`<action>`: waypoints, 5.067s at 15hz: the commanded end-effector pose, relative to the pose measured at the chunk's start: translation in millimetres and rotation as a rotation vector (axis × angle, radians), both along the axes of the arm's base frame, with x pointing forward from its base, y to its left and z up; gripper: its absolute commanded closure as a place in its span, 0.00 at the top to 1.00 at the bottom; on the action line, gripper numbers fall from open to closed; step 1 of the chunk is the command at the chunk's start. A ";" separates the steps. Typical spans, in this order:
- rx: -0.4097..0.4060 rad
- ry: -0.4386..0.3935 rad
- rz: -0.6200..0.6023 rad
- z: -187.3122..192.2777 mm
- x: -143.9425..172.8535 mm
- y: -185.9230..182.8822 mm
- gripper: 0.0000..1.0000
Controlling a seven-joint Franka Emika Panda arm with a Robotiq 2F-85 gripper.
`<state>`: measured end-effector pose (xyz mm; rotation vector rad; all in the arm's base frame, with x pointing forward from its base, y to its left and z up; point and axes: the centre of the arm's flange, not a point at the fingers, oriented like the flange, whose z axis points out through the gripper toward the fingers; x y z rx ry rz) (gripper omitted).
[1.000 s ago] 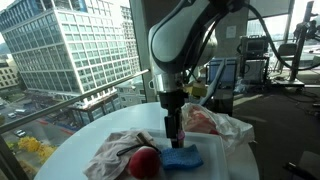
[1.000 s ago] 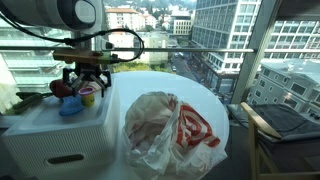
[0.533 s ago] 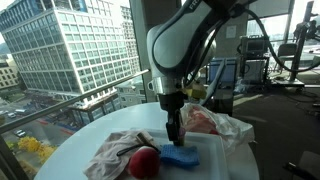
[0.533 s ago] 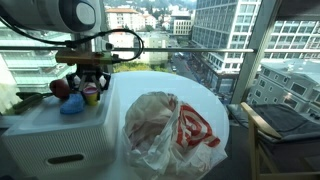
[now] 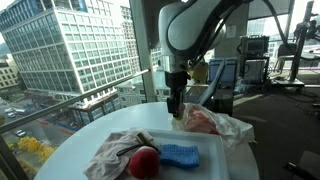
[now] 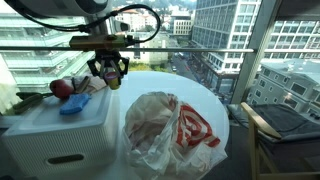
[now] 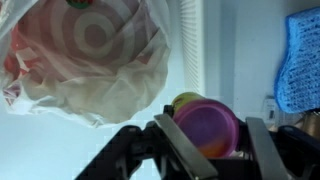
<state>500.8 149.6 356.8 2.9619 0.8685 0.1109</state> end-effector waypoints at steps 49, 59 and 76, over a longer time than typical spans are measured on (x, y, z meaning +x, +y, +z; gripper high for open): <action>0.006 0.180 0.298 -72.5 -50.8 87.8 1.00; -0.028 0.122 0.280 -68.0 -43.4 85.8 0.36; -0.154 -0.049 -0.105 -1.9 8.5 -27.9 0.06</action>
